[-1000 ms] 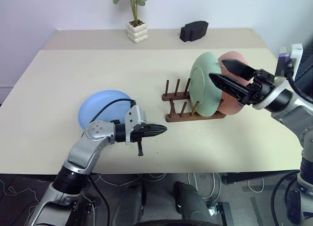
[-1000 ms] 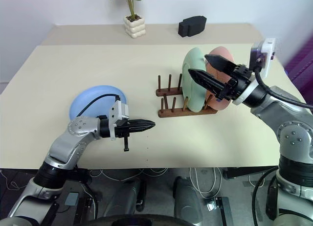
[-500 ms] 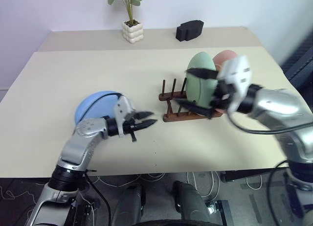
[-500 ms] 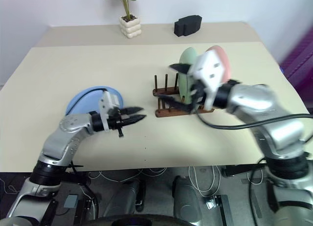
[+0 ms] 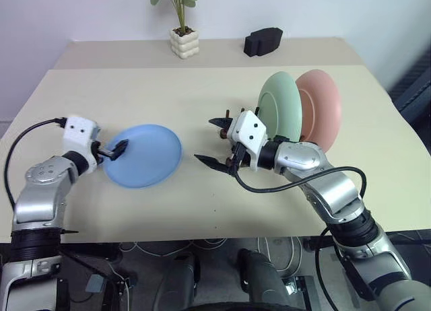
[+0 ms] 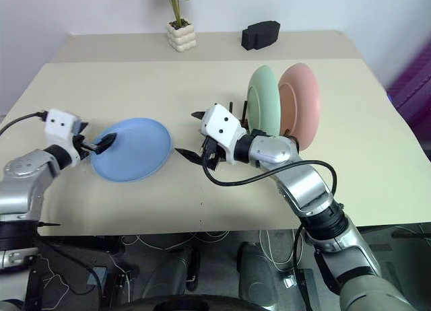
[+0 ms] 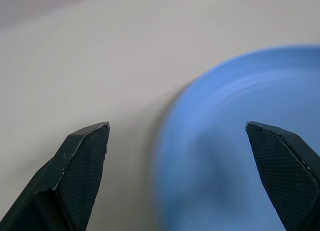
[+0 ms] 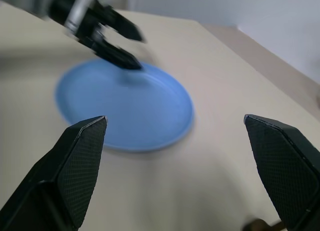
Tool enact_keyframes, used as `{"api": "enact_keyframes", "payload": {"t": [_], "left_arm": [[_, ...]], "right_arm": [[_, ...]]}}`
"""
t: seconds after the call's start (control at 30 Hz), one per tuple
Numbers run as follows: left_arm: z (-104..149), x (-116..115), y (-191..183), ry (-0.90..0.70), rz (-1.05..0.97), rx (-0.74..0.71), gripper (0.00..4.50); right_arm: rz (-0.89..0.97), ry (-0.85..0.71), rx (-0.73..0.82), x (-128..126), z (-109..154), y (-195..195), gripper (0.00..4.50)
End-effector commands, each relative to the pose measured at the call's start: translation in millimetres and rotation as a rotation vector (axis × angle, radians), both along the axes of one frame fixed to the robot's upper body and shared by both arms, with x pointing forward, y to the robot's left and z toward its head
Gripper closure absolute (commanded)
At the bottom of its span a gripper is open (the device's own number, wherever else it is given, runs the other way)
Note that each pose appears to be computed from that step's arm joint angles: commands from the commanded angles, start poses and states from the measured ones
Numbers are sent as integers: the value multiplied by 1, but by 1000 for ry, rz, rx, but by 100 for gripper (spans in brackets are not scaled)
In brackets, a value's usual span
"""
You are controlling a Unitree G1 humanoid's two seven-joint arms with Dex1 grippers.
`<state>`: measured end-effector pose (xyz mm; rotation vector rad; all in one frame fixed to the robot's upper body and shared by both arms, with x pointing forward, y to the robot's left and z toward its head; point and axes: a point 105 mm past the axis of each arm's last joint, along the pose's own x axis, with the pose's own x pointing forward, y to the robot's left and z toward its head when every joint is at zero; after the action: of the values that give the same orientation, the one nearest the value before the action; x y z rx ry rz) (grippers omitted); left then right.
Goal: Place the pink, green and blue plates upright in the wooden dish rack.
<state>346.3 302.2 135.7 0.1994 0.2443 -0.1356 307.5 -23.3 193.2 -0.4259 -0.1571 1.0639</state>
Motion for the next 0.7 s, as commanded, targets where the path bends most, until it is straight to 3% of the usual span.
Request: {"api": "enact_keyframes", "payload": {"t": [0.03, 0.23, 0.33, 0.57, 0.7], "left_arm": [[8, -5, 1, 40, 26, -39, 5], [-15, -11, -8, 203, 37, -83, 5], [-16, -7, -10, 190, 42, -121, 87], [-16, -1, -19, 163, 14, -178, 446], [5, 11, -22, 40, 24, -219, 446]], "right_arm": [[19, -66, 25, -1, 12, 7, 0], [18, -61, 52, -2, 11, 11, 0], [-1, -63, 52, 0, 9, 9, 0], [-22, -70, 50, 1, 8, 7, 0], [-48, -96, 14, 6, 5, 4, 0]]}}
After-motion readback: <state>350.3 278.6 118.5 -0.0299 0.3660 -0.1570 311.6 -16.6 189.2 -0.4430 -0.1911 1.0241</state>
